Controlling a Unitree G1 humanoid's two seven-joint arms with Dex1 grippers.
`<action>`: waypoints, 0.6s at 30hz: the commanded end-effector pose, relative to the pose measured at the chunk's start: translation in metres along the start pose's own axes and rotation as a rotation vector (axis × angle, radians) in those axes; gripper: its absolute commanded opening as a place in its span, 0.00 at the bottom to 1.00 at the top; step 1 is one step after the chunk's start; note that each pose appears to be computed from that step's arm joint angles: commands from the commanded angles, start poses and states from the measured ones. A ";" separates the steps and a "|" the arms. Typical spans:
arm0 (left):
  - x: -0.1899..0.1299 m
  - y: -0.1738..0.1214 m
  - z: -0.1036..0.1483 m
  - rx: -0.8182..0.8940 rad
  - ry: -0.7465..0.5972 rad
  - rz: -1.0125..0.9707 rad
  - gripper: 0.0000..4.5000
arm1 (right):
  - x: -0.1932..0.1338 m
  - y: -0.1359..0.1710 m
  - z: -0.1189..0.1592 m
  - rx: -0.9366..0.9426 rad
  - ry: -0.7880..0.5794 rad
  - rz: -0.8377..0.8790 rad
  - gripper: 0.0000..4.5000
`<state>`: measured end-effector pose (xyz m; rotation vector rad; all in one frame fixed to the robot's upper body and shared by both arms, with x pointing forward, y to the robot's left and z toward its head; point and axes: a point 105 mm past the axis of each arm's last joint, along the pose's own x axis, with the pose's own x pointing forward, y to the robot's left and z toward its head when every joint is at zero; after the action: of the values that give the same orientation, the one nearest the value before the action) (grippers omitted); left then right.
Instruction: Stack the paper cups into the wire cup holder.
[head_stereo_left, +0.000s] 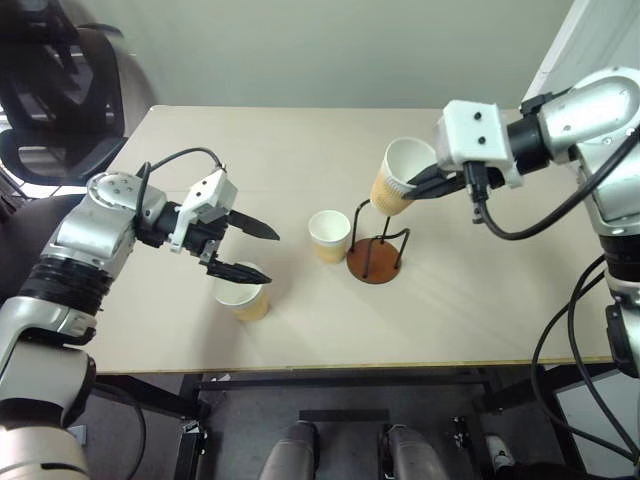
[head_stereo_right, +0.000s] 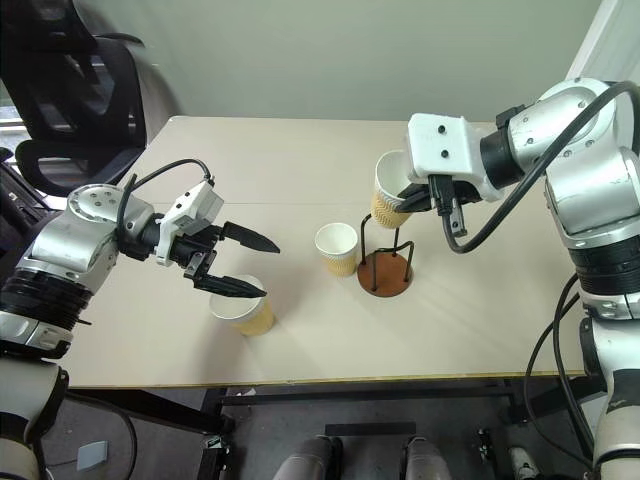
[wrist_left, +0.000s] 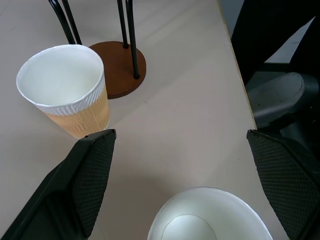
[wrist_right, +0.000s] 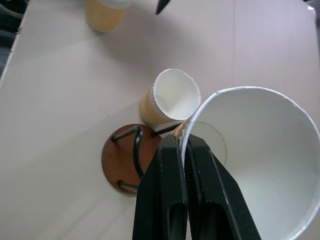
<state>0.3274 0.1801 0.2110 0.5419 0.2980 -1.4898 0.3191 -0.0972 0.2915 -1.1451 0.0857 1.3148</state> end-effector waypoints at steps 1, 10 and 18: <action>-0.006 -0.003 0.017 0.053 -0.019 -0.022 1.00 | 0.003 0.001 0.000 -0.036 0.007 0.002 0.01; -0.007 -0.004 0.019 0.049 -0.018 -0.019 1.00 | 0.012 0.001 -0.008 -0.054 0.027 0.012 0.01; -0.008 -0.004 0.017 0.032 -0.016 -0.016 1.00 | 0.016 -0.003 -0.013 -0.083 0.057 -0.008 0.19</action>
<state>0.3244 0.1765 0.2142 0.5346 0.3081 -1.5008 0.3348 -0.0963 0.2685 -1.2173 0.1091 1.3120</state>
